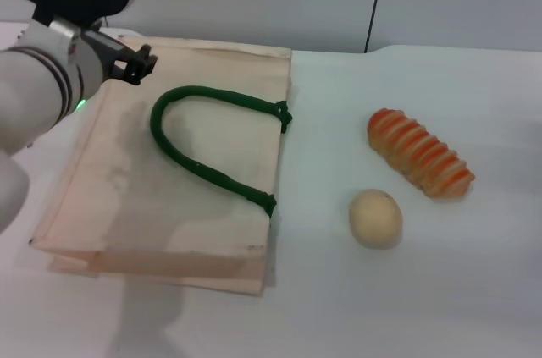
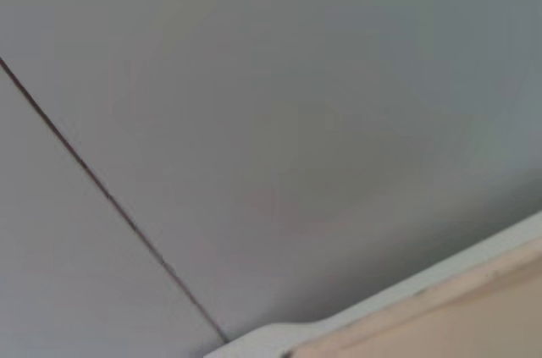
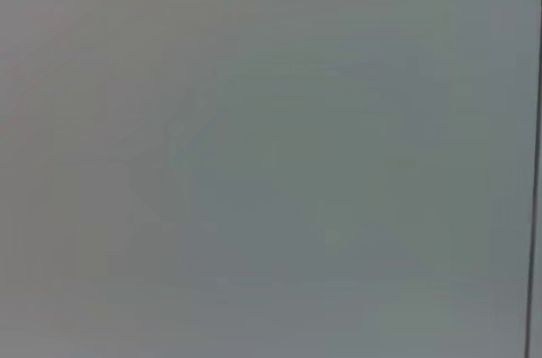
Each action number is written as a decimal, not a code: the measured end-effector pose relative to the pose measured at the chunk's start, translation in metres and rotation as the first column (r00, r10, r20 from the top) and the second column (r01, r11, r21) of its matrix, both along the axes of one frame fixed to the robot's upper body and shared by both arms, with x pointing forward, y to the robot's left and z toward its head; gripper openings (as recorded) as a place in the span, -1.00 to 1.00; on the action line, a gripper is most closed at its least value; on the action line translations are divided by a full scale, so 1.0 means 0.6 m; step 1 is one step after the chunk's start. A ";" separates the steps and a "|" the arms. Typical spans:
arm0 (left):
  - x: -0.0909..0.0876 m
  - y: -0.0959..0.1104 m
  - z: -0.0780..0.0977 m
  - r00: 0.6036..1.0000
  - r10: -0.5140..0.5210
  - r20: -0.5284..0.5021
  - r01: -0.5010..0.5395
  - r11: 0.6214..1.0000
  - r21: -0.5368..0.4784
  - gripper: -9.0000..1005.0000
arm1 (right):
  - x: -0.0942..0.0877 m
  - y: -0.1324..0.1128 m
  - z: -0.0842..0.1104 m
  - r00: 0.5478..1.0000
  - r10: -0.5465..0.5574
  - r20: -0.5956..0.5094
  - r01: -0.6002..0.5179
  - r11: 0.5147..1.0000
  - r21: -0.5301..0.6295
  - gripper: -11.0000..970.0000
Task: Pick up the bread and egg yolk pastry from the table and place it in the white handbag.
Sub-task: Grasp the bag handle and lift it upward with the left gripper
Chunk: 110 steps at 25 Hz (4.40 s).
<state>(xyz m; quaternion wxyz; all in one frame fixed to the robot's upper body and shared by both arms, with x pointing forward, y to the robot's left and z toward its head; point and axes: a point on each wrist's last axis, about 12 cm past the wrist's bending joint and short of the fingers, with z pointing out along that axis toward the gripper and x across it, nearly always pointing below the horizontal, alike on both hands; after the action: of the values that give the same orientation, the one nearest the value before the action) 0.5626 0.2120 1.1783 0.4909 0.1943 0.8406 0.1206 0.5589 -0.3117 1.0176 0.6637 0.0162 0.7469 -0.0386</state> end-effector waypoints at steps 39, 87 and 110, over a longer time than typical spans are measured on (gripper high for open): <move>0.019 0.036 -0.010 0.883 -0.218 0.415 0.437 0.701 -0.563 0.35 | 0.012 0.007 0.002 1.000 0.017 -0.019 -0.017 1.000 -0.004 0.32; 0.044 0.103 0.002 0.973 -0.226 0.051 0.227 0.892 -0.390 0.23 | 0.024 0.016 0.002 0.998 0.044 -0.055 -0.044 0.999 -0.015 0.32; 0.048 0.105 0.020 0.949 -0.180 -0.260 0.111 0.959 -0.260 0.23 | 0.034 0.021 0.006 0.997 0.052 -0.064 -0.053 0.998 -0.016 0.32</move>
<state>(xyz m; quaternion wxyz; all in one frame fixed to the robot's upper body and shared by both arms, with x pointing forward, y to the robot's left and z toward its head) 0.5912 0.2751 1.1903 0.3942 0.2101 0.8934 -0.0485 0.5794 -0.2994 1.0210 0.6406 -0.0102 0.7673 -0.0282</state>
